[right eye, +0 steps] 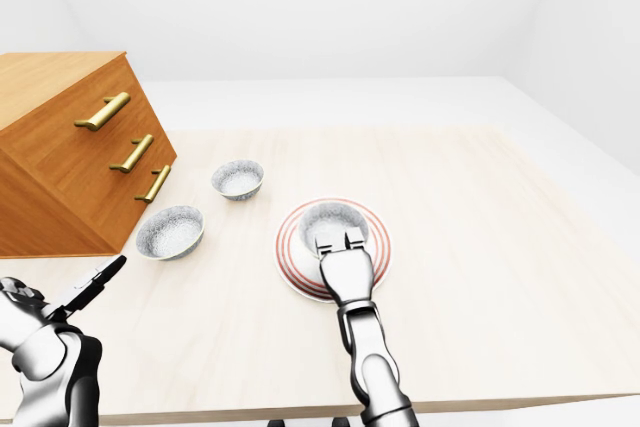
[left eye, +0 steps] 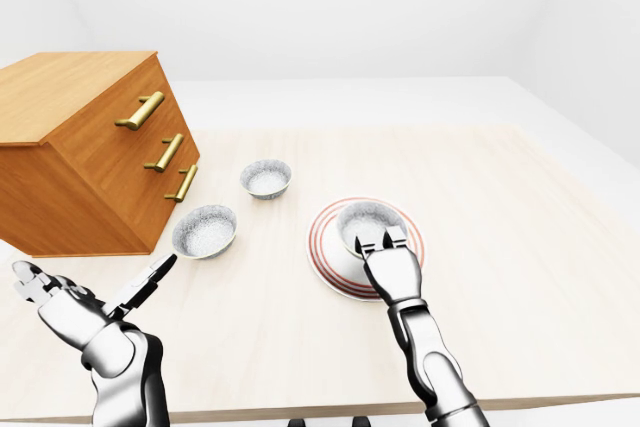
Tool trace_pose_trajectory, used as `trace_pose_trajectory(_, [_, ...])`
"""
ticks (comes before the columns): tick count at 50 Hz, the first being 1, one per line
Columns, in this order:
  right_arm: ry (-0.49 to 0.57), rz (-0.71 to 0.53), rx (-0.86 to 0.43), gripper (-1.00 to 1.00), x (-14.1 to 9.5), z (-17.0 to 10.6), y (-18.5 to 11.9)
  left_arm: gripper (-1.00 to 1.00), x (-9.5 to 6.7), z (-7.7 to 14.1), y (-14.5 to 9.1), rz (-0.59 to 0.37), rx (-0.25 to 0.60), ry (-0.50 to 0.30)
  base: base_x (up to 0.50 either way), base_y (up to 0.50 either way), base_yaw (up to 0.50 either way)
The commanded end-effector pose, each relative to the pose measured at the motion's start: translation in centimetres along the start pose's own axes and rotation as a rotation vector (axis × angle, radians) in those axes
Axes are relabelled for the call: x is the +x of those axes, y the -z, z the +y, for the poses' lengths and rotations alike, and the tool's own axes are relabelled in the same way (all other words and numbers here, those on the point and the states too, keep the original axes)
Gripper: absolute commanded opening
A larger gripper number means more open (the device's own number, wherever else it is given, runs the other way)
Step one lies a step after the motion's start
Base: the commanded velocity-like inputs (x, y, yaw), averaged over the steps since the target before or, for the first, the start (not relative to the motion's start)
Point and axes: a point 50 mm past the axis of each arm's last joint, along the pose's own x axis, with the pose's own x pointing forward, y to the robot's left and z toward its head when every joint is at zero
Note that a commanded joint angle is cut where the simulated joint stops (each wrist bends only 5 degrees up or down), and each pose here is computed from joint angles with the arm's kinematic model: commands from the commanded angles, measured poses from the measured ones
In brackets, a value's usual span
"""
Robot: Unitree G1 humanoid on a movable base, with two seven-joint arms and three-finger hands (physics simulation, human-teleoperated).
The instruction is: Put the bowl at the front on the plate.
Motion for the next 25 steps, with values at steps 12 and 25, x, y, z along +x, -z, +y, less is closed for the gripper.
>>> trace_pose_trajectory(12, [0.009,0.007,0.008,-1.00,0.14,0.50,0.25,1.00,-0.03,0.06,-0.23,-0.009,-0.005,-0.002,0.00,0.00,0.00])
trace_pose_trajectory(25, [0.006,0.003,0.009,1.00,0.45,0.31,0.18,1.00,0.01,-0.01,0.04,0.002,0.000,0.000,0.00,0.00,0.00])
